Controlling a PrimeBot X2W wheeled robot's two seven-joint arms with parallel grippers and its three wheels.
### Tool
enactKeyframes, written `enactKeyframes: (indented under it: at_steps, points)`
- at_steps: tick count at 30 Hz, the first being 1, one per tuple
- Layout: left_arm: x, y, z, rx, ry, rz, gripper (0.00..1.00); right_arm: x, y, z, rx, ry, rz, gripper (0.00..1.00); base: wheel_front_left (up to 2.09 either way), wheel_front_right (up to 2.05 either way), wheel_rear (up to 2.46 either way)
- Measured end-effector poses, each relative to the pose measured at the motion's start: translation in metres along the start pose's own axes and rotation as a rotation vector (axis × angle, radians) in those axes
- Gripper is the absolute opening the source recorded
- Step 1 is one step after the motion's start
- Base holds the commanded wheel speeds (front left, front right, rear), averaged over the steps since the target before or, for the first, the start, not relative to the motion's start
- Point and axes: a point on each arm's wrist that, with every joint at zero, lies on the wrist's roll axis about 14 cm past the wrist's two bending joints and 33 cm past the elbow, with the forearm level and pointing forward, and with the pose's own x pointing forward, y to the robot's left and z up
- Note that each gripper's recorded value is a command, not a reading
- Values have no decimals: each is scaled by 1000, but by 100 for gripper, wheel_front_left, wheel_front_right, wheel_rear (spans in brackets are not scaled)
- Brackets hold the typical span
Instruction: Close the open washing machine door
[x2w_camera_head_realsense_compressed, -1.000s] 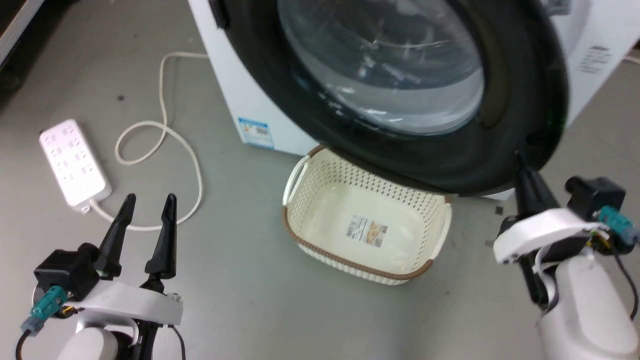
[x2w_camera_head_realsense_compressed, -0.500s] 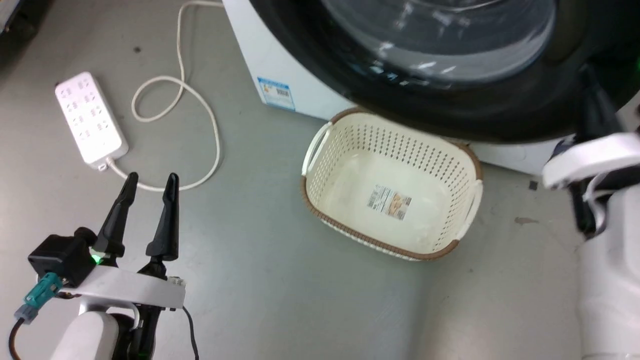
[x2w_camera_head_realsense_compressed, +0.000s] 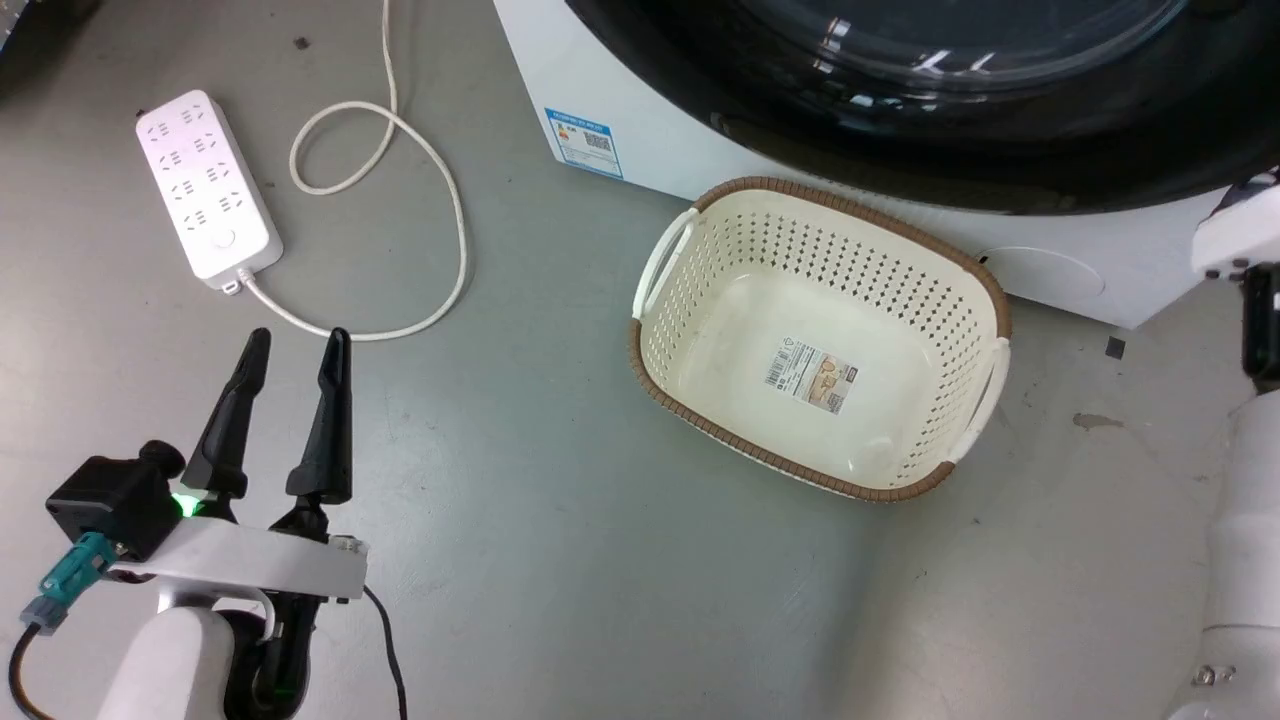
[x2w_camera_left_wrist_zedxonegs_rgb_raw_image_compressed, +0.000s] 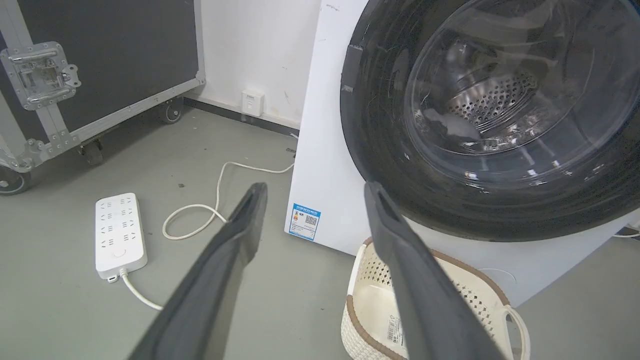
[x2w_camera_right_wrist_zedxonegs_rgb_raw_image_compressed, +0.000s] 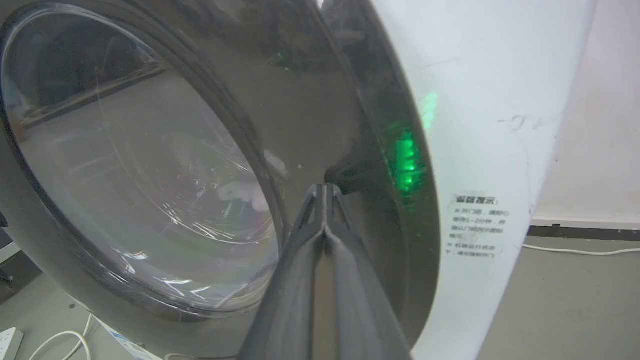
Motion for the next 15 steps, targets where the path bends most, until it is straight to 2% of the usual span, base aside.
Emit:
enactKeyframes:
  at_steps: [10,15]
  points:
    - [0,2,-2,9,3,4,100,5,-1,15,-5,-35,-4,0,0,0,0]
    - [-4,-7,13,11,-42,-20,100,-15,-2,62,27,-141,15,0,0,0,0]
